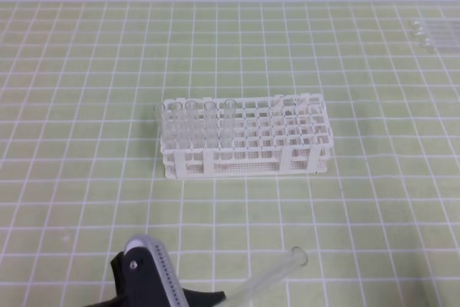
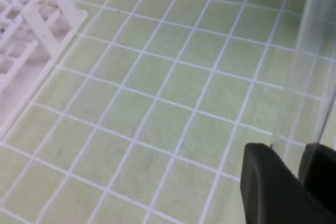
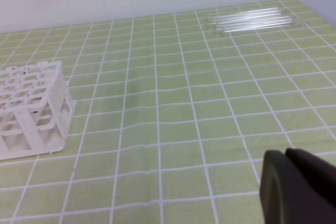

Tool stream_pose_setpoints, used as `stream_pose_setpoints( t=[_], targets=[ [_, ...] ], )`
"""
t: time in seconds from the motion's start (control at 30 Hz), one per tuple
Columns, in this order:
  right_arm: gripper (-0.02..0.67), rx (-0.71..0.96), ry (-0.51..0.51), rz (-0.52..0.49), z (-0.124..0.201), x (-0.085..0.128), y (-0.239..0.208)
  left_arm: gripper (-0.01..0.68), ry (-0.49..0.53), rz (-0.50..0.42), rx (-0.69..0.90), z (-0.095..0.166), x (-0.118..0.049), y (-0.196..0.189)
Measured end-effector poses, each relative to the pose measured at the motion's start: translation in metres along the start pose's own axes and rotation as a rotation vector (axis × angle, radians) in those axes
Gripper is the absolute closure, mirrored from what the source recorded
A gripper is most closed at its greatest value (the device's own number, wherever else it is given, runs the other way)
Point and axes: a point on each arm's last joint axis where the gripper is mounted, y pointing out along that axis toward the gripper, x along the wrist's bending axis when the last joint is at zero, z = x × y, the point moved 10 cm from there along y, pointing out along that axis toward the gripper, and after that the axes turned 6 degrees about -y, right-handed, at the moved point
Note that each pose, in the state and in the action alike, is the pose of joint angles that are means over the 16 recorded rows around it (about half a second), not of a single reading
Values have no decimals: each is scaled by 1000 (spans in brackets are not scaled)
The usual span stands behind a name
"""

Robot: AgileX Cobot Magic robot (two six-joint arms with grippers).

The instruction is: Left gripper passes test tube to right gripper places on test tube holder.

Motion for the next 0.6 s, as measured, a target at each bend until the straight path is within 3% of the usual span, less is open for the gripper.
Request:
stream_pose_setpoints(
  t=[0.6],
  targets=[
    [666, 0, -3, 1, 0, 0, 0, 657, 18, 3, -4, -1, -1, 0]
  ],
)
